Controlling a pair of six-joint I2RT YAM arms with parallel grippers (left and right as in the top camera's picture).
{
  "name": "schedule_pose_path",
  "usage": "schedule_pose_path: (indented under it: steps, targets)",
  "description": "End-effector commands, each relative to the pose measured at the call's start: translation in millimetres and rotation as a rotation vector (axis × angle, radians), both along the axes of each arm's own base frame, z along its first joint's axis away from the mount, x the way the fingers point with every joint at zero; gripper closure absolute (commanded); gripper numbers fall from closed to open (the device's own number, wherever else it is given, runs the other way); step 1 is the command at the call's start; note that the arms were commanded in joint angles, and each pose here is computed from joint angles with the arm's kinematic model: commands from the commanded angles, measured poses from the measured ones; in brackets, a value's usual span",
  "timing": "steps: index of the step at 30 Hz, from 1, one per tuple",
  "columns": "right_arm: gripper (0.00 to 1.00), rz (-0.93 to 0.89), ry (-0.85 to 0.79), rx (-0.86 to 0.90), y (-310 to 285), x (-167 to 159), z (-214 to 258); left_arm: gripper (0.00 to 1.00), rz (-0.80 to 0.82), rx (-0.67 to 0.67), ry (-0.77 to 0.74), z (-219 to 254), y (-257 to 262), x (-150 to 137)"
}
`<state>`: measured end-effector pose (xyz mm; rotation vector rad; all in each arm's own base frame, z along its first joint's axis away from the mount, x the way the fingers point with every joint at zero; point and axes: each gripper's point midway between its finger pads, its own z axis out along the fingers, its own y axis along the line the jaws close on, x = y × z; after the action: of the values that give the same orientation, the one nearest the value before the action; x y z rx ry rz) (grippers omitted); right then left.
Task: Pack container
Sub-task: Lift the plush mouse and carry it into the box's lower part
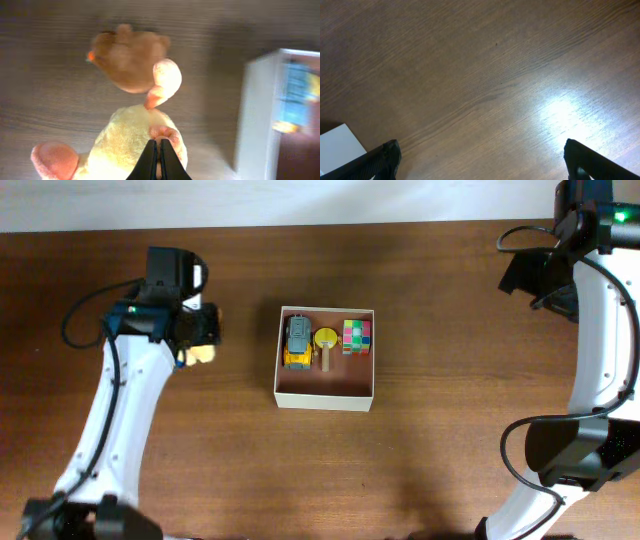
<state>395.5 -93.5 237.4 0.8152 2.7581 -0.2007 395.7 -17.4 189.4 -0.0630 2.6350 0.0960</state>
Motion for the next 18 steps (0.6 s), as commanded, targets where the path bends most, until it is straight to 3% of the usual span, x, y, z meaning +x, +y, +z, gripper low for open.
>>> schedule_pose_path:
  steps: [1,11,18]
  targets:
    - [0.01,-0.018,0.012,-0.011,-4,-1,-4,0.98,-0.082,-0.118,-0.055,29,-53,-14]
    - [0.01,-0.018,0.012,-0.011,-4,-1,-4,0.98,-0.257,-0.209,-0.094,40,-162,-38]
    - [0.01,-0.018,0.012,-0.011,-4,-1,-4,0.98,-0.294,-0.254,-0.088,28,-206,-39]
